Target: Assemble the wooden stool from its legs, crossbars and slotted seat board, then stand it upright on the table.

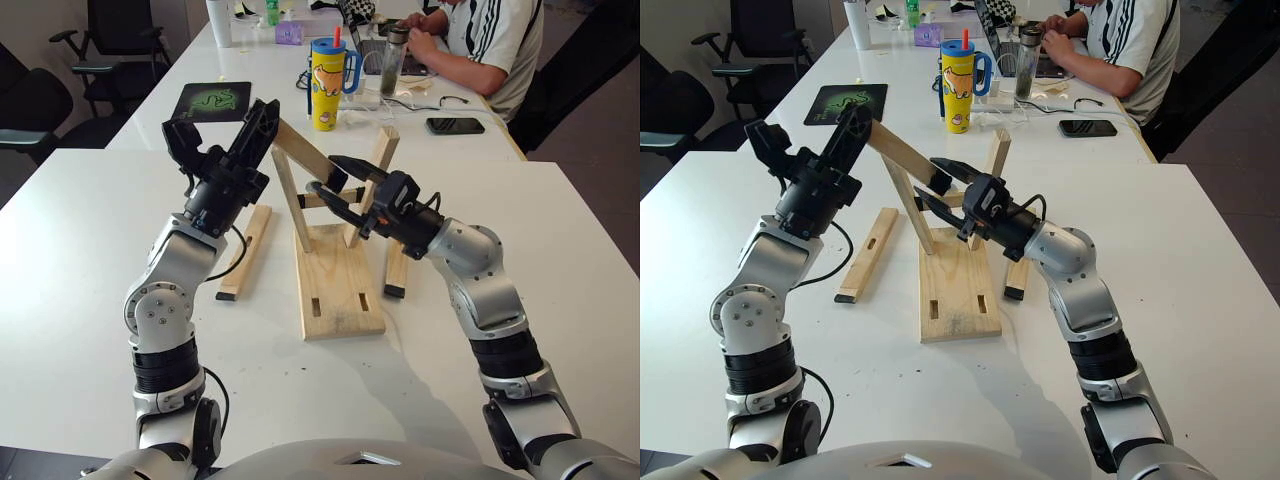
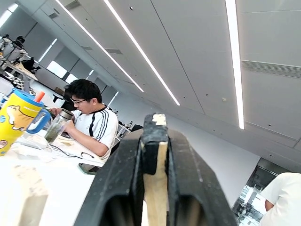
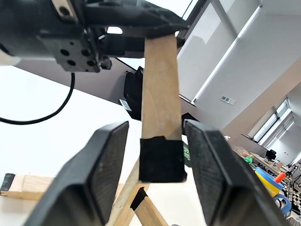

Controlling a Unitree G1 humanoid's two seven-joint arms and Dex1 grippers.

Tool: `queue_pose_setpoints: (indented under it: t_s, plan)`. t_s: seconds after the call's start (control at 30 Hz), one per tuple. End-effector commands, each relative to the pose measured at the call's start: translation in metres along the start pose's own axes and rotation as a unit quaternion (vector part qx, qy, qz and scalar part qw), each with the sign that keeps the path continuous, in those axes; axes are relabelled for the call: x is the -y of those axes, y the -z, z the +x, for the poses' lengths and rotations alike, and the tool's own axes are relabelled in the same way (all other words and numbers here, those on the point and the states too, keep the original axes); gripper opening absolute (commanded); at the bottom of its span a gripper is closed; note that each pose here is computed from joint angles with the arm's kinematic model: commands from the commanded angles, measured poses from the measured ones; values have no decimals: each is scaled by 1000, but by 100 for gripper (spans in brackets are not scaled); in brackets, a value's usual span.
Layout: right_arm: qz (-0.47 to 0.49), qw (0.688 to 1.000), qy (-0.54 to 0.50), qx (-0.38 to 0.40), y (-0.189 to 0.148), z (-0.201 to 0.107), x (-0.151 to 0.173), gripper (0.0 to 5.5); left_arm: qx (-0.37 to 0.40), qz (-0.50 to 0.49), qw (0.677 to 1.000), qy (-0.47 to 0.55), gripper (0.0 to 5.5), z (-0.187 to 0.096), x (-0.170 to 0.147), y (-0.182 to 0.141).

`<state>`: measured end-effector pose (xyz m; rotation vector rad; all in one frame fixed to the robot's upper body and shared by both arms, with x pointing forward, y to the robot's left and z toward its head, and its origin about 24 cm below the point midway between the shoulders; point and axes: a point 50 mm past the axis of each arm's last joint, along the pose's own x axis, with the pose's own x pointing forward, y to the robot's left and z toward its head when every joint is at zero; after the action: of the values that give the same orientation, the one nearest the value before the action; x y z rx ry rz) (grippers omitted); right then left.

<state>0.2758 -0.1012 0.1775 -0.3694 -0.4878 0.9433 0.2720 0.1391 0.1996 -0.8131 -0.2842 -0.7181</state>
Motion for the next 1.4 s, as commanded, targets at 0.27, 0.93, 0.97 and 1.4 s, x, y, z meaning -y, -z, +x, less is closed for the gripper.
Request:
queue_pose_setpoints:
  t_s: [0.27, 0.93, 0.97, 1.4]
  plan:
    - [110, 972, 205, 23, -3, -18, 51, 218, -22, 118, 987, -105, 44, -39, -45, -31]
    - [181, 868, 437, -154, 77, -81, 52, 85, -64, 213, 937, -271, 44, -60, -127, 1]
    - [182, 867, 437, -159, 79, -82, 50, 85, -64, 214, 936, -272, 44, -60, -129, 1]
    - [178, 866, 432, -179, 85, -87, 41, 85, -79, 188, 948, -244, 44, -58, -126, 14]
